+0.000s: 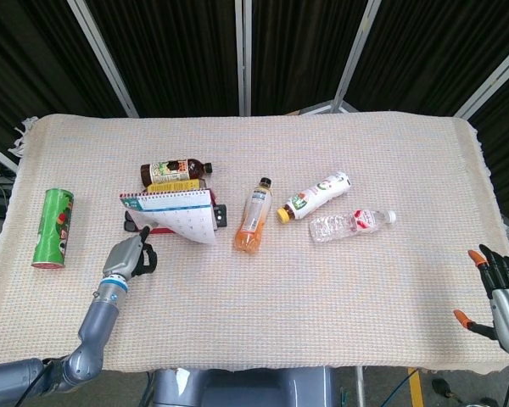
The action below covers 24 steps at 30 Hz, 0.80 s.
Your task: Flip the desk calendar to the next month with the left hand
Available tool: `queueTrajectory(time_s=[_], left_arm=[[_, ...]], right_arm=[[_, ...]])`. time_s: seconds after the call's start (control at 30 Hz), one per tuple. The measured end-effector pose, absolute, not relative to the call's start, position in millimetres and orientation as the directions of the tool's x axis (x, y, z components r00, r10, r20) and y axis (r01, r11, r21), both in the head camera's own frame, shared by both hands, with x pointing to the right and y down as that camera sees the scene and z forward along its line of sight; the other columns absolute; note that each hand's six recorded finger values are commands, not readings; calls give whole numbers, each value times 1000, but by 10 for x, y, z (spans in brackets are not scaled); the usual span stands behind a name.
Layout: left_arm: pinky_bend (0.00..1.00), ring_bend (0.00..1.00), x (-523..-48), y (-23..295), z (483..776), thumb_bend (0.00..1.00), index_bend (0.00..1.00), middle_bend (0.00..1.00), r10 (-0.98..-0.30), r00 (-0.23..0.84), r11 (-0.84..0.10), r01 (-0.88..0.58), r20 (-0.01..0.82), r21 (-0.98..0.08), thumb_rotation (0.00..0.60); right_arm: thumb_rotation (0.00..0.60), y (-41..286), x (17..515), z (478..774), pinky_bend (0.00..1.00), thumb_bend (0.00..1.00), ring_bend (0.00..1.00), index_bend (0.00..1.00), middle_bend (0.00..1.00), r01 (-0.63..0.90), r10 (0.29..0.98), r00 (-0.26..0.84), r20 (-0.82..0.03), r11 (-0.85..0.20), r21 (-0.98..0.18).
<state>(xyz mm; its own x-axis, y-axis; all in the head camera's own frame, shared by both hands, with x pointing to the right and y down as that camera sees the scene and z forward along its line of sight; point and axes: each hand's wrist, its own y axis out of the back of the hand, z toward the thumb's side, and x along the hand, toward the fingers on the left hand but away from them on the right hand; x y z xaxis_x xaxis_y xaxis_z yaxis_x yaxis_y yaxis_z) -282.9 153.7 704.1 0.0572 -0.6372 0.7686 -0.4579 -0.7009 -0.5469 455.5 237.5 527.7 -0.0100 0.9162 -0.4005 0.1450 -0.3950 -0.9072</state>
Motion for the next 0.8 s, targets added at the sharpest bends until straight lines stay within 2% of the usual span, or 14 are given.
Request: queueTrajectory(time_s=[0.3, 0.47, 0.63, 0.8], left_arm=[[617, 710, -2592, 1427, 6746, 671, 5, 647, -702, 146, -674, -450, 697, -586, 600], [547, 680, -2569, 1336, 6534, 671, 67, 609, -760, 168, -627, -444, 628, -640, 600], [513, 606, -2576, 1208, 6278, 669, 153, 525, -837, 180, -539, -438, 517, -720, 600], [467, 473, -2620, 1013, 6012, 651, 170, 386, -918, 179, -395, -401, 353, -826, 600]], right_arm=[[600, 2380, 4564, 5264, 0, 93, 0, 0, 0, 147, 917, -13, -399, -393, -908], [600, 2382, 4562, 5246, 0, 93, 0, 0, 0, 151, 919, -13, -395, -389, -909], [600, 2389, 4549, 5246, 0, 93, 0, 0, 0, 150, 918, -9, -396, -390, -908], [600, 2387, 4559, 5256, 0, 93, 0, 0, 0, 151, 916, -13, -400, -394, -907]])
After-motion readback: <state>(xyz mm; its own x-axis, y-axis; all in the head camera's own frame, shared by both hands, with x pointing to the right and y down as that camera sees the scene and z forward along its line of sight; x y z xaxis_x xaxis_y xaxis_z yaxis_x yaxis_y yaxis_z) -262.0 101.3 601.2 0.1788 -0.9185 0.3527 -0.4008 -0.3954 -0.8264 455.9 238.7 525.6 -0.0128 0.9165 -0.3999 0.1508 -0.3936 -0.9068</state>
